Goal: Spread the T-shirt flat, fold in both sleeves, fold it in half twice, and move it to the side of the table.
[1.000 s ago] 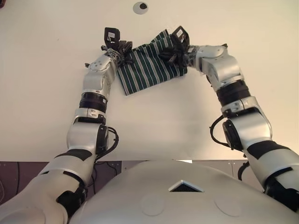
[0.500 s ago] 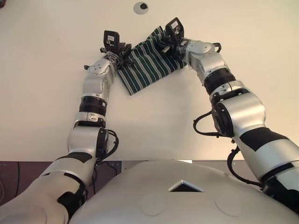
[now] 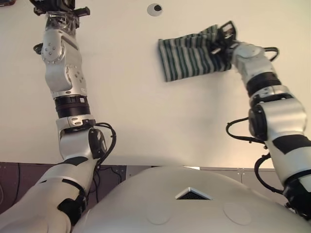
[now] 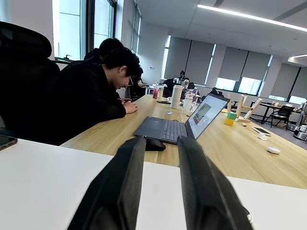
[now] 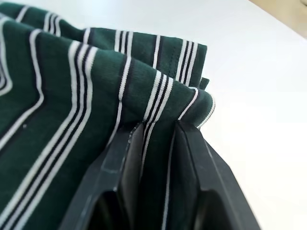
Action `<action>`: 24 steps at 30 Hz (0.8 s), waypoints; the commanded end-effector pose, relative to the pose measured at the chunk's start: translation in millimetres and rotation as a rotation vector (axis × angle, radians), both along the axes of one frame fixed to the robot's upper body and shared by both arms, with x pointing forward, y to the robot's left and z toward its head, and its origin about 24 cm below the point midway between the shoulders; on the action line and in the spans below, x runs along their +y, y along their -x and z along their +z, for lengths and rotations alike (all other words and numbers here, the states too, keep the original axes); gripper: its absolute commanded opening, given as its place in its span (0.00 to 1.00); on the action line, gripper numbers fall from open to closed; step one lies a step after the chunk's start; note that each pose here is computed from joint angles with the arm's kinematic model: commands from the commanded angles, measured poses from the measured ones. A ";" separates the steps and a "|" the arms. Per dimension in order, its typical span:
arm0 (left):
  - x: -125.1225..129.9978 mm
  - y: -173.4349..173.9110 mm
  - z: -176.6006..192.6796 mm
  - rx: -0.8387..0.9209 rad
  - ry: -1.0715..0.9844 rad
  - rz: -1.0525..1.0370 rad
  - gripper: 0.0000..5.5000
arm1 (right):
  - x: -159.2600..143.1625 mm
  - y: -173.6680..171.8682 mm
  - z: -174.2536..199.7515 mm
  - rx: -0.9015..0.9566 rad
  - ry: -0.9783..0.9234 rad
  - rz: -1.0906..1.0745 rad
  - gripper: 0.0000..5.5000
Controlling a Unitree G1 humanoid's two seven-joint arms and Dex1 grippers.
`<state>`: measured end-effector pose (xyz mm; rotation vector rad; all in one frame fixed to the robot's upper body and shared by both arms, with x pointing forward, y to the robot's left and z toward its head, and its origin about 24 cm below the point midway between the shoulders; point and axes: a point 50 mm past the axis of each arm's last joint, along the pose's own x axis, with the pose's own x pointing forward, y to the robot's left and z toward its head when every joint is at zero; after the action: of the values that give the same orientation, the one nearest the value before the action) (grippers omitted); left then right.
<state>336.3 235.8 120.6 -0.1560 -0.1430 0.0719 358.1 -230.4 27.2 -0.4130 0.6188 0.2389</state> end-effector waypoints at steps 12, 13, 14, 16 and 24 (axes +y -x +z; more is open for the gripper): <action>32.0 55.1 -11.3 -0.003 -0.012 0.185 0.21 | -69.8 159.3 53.2 0.700 0.030 0.769 0.21; 30.9 54.3 -9.8 -0.008 -0.013 0.183 0.21 | -62.2 158.5 60.8 0.686 -0.015 0.787 0.21; 30.1 54.3 -8.7 -0.012 -0.011 0.182 0.21 | -55.4 155.0 68.9 0.660 -0.057 0.791 0.21; 29.3 56.1 -6.8 -0.017 -0.010 0.181 0.21 | -48.6 135.6 91.8 0.547 -0.071 0.771 0.21; 28.4 59.5 5.2 -0.038 -0.043 0.164 0.21 | -40.1 97.5 148.3 0.250 -0.139 0.681 0.21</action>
<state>277.5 264.9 122.2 -0.1256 -0.2000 0.2404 257.8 -284.0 174.7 -0.5309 0.7541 1.0035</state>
